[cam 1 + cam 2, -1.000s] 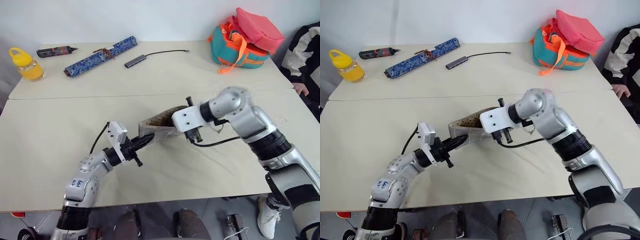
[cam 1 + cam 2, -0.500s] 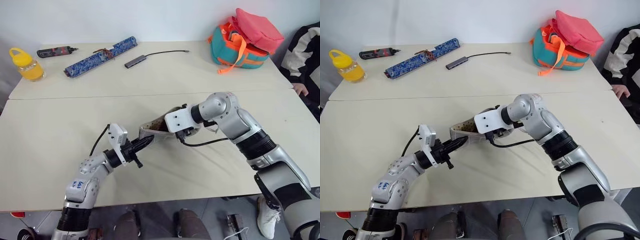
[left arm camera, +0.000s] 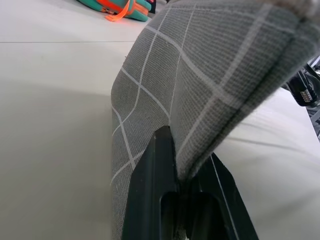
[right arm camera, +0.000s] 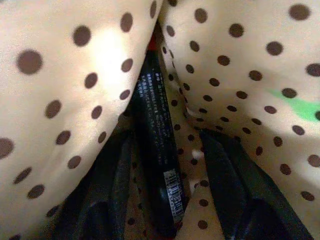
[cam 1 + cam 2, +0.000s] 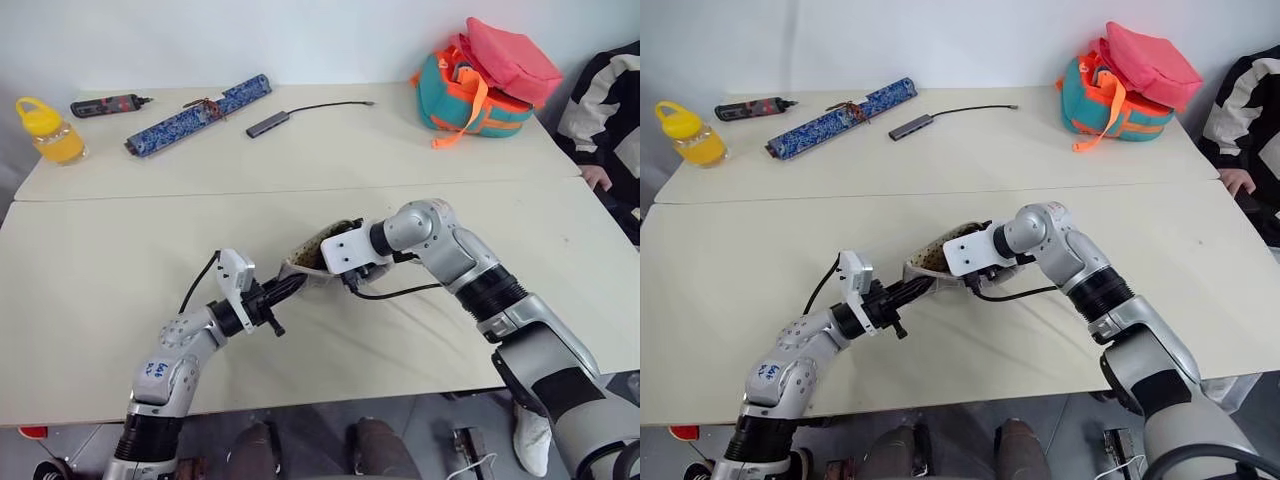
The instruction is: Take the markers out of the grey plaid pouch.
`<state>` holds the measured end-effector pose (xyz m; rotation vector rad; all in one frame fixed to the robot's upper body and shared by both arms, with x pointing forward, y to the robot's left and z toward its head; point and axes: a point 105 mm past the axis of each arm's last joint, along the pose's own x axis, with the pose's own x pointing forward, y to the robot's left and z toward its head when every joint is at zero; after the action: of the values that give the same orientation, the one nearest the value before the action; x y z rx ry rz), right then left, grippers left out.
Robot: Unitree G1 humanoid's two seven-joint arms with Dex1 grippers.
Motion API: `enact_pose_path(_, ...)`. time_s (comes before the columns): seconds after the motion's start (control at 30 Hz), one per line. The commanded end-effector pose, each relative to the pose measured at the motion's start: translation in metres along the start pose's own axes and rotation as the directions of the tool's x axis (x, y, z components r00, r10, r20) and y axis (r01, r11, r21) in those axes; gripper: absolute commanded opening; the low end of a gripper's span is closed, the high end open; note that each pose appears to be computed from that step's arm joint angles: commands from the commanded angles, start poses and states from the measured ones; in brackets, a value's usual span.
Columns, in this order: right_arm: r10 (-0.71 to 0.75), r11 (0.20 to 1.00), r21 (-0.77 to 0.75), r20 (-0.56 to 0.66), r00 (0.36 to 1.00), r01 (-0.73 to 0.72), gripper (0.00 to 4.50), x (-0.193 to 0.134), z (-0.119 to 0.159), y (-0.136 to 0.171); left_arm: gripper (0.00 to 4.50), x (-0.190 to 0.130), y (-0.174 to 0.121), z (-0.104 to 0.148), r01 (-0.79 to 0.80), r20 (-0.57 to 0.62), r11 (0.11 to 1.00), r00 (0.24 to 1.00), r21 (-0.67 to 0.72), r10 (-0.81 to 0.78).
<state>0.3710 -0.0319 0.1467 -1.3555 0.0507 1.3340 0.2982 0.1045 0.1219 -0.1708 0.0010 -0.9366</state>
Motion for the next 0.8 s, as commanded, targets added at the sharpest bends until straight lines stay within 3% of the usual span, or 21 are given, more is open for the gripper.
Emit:
enact_pose_path(0.03,0.030,0.999,0.035,-0.008,1.000,-0.030,1.03,0.009,-0.007,0.012,0.00,-0.001,-0.003,0.007,0.010,0.026,1.000,1.000,0.026,-0.010)
enact_pose_path(0.1,0.008,1.000,0.029,0.004,1.000,-0.008,0.59,0.003,-0.005,0.006,0.00,-0.002,-0.002,0.008,0.004,0.026,0.999,1.000,0.035,-0.005)
enact_pose_path(0.3,-0.090,0.995,0.055,0.110,0.990,0.084,0.59,-0.039,0.017,-0.019,0.00,-0.007,0.009,0.017,-0.046,0.043,0.994,0.998,0.095,0.042)
enact_pose_path(0.57,-0.154,0.982,0.140,0.209,0.966,0.127,0.59,-0.084,0.030,-0.025,0.00,-0.012,0.021,0.024,-0.086,0.058,0.985,0.995,0.150,0.079)
enact_pose_path(0.7,-0.205,0.964,0.235,0.375,0.904,0.121,0.59,-0.099,0.054,-0.030,0.00,-0.011,0.026,0.026,-0.105,0.056,0.971,0.994,0.216,0.095)
enact_pose_path(0.8,-0.225,0.957,0.262,0.410,0.884,0.122,0.59,-0.104,0.060,-0.030,0.00,-0.011,0.033,0.035,-0.142,0.085,0.950,0.989,0.276,0.123)
